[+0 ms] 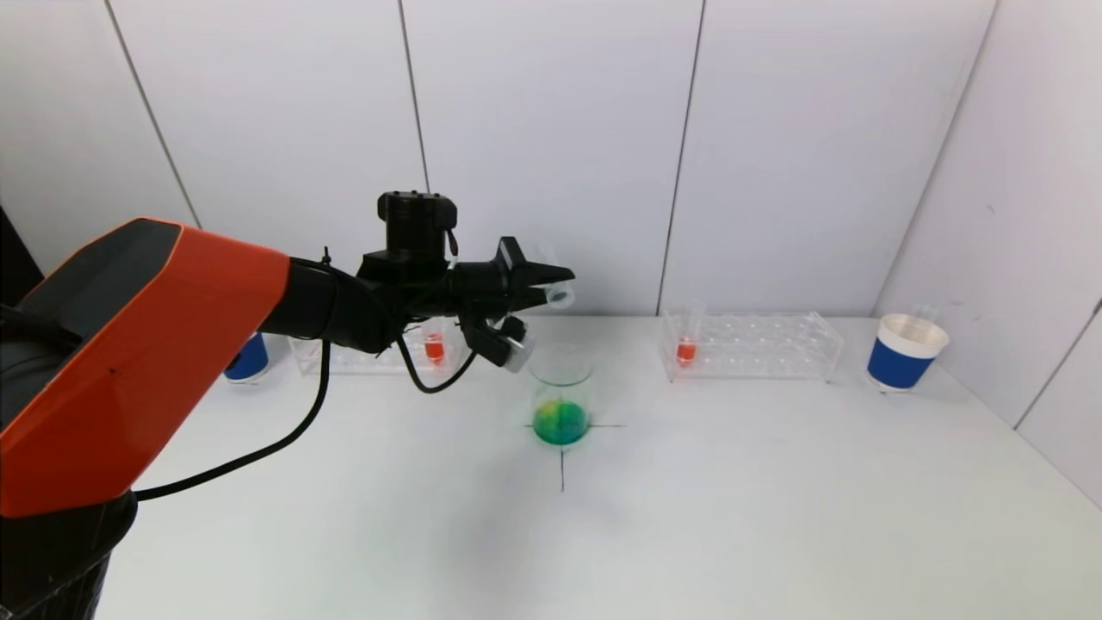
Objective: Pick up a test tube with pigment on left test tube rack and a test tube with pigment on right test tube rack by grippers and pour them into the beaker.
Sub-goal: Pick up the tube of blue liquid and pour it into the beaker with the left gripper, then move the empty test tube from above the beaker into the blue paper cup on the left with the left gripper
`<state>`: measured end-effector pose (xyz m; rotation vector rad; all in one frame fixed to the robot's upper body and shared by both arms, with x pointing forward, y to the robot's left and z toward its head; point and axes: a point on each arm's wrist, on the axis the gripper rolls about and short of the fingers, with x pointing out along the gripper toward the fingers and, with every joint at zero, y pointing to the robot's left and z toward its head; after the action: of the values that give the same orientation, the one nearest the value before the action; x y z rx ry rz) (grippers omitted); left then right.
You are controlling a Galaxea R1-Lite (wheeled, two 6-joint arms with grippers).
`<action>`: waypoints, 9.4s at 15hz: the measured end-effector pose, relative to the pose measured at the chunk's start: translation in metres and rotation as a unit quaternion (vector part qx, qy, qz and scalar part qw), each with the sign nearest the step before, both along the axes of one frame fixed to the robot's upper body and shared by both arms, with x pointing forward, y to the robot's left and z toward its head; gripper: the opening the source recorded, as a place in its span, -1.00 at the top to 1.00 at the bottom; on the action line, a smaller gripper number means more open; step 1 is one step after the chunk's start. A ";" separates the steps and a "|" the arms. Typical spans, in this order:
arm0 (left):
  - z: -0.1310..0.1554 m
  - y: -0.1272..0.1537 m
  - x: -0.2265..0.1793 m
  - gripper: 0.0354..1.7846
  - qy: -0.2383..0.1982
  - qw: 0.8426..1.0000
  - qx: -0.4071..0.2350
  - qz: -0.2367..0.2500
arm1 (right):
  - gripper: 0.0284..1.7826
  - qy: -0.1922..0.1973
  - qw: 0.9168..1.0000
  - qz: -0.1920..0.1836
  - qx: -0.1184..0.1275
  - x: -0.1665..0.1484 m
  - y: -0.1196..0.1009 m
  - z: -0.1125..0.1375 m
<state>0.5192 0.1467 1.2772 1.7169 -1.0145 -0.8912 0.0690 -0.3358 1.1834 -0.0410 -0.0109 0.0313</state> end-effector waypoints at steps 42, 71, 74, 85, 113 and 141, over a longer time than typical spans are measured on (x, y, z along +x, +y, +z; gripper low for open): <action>0.005 0.011 -0.002 0.54 -0.048 0.998 0.029 0.004 | -0.99 0.000 1.000 0.000 0.000 0.000 0.000 0.000; 0.084 0.013 -0.026 0.54 0.292 0.868 -0.349 0.197 | -0.99 0.000 1.000 0.000 0.000 0.000 0.000 0.000; 0.099 0.016 -0.025 0.54 0.320 0.821 -0.415 0.224 | -0.99 0.000 1.000 0.000 0.000 0.000 0.000 0.000; 0.134 0.049 -0.023 0.54 0.382 0.684 -0.538 0.312 | -0.99 0.000 1.000 0.000 0.000 0.000 0.000 0.000; 0.081 0.274 -0.006 0.54 0.359 0.427 -0.676 0.482 | -0.99 0.000 1.000 0.000 0.000 0.000 0.000 0.000; -0.027 0.315 0.013 0.54 0.357 0.361 -0.701 0.501 | -0.99 0.000 1.000 0.000 0.000 0.000 0.000 0.000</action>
<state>0.5320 0.4615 1.2499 0.0125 0.2252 0.2814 0.0690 -0.3358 1.1834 -0.0410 -0.0108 0.0309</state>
